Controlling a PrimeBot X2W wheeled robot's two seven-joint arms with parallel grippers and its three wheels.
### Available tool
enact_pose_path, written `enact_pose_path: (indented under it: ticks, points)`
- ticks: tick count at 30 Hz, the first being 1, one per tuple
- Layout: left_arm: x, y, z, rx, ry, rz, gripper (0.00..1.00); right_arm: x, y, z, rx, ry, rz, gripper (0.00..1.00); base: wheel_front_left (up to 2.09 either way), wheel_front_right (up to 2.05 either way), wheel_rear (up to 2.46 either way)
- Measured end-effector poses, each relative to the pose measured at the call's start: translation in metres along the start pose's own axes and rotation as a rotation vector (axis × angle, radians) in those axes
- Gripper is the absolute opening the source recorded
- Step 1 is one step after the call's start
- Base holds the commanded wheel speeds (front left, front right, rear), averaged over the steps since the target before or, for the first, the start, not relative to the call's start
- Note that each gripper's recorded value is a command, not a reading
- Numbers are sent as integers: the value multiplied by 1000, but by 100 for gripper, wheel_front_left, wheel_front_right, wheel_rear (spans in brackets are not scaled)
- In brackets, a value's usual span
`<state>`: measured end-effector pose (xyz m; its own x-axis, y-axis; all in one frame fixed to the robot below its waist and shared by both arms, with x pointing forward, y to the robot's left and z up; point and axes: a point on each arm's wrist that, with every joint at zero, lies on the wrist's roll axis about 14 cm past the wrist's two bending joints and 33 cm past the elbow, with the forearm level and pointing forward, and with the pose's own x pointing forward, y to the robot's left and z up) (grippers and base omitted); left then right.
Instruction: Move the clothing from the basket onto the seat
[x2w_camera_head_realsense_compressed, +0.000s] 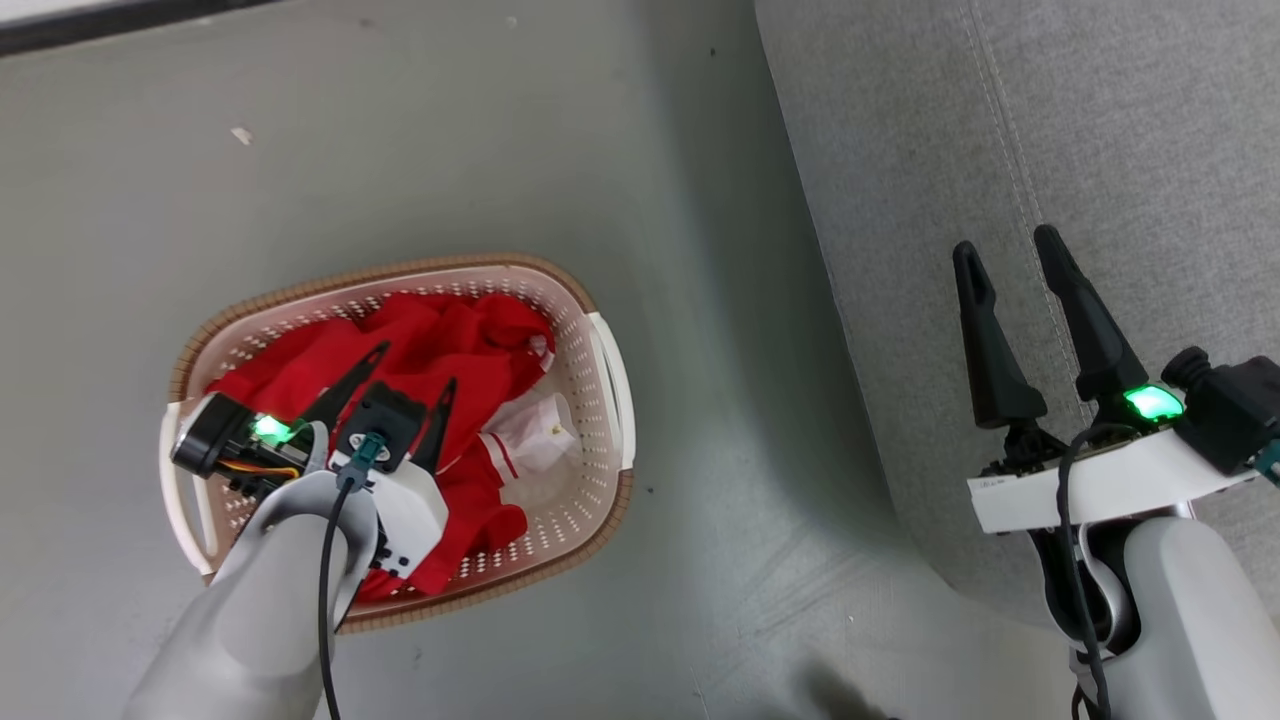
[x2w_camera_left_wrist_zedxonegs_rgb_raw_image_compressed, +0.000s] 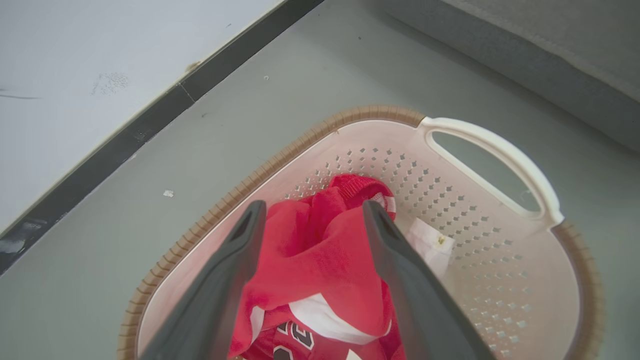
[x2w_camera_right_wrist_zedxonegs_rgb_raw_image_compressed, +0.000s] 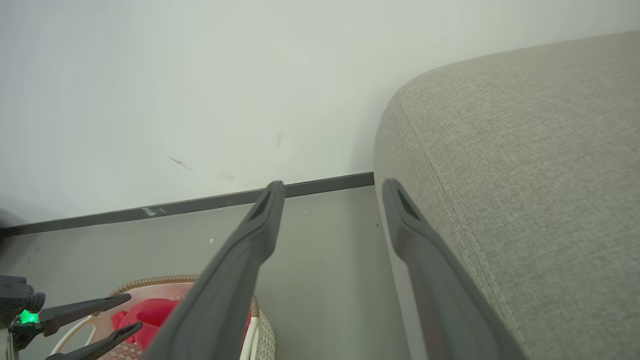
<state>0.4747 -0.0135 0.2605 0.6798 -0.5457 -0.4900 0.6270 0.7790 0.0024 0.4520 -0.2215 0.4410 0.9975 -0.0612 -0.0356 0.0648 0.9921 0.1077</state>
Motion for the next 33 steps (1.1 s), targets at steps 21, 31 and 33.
enact_pose_path:
  ticks: [21, 31, 33]
  points:
    - [25, 23, -79, -19, 176, 66, 69, 30, -7, -20, -22, 21, 4, 100, 0, 0, 0]
    - [30, 10, -84, -35, 191, 38, 0, 38, -8, -23, -28, 21, 6, 100, 0, 0, 0]
    - [30, 9, -80, -68, 180, 48, 0, 40, -7, -22, -27, 17, 8, 100, 0, 0, 0]
